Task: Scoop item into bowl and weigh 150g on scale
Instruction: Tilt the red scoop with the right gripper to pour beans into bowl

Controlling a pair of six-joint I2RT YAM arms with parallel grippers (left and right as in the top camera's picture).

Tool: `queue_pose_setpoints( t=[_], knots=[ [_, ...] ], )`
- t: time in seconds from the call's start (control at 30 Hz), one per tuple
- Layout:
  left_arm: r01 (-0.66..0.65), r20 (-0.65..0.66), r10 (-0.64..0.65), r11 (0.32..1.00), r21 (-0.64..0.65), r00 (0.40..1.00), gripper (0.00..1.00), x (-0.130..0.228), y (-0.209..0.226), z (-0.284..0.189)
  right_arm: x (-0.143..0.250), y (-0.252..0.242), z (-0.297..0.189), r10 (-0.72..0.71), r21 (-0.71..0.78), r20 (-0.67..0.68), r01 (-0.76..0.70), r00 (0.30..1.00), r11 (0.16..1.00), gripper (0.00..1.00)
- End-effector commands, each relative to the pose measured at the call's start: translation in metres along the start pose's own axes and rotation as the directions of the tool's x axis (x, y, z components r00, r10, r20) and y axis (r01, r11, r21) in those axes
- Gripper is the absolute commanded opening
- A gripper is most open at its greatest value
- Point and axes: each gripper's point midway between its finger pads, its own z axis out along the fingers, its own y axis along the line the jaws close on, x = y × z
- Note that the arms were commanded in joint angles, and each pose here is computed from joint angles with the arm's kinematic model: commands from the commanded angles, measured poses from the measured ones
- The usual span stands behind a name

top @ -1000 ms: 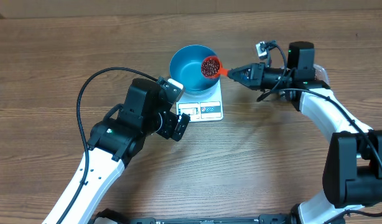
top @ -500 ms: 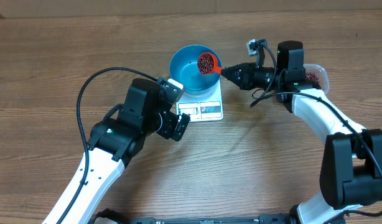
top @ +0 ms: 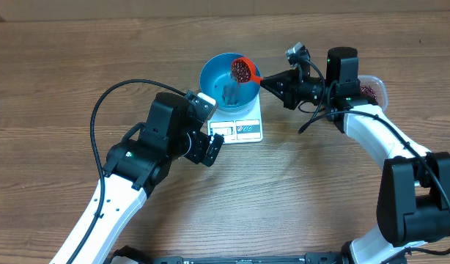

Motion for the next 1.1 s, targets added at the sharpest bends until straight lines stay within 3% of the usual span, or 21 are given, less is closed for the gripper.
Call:
queue_pose_setpoints(
  t=[0.0,0.63,0.8,1.07],
  knots=[
    [0.011,-0.002,-0.011,1.000,0.010,1.000,1.00,0.000,-0.001,0.001,-0.002,-0.003,0.002,-0.100,0.012,0.009,0.100,0.995,0.995,0.04],
    [0.011,-0.002,-0.011,1.000,0.010,1.000,0.99,0.000,-0.001,0.001,-0.009,-0.011,0.002,-0.409,0.066,0.007,0.407,0.913,0.911,0.04],
    [0.012,-0.003,-0.011,1.000,0.010,1.000,1.00,0.000,-0.001,0.002,-0.011,-0.011,0.002,-0.592,0.070,-0.003,0.590,0.806,0.804,0.04],
    [0.012,-0.003,-0.012,1.000,0.010,1.000,1.00,0.001,-0.001,0.002,-0.018,-0.011,0.001,-0.696,0.086,0.004,0.693,0.718,0.715,0.04]
  ],
)
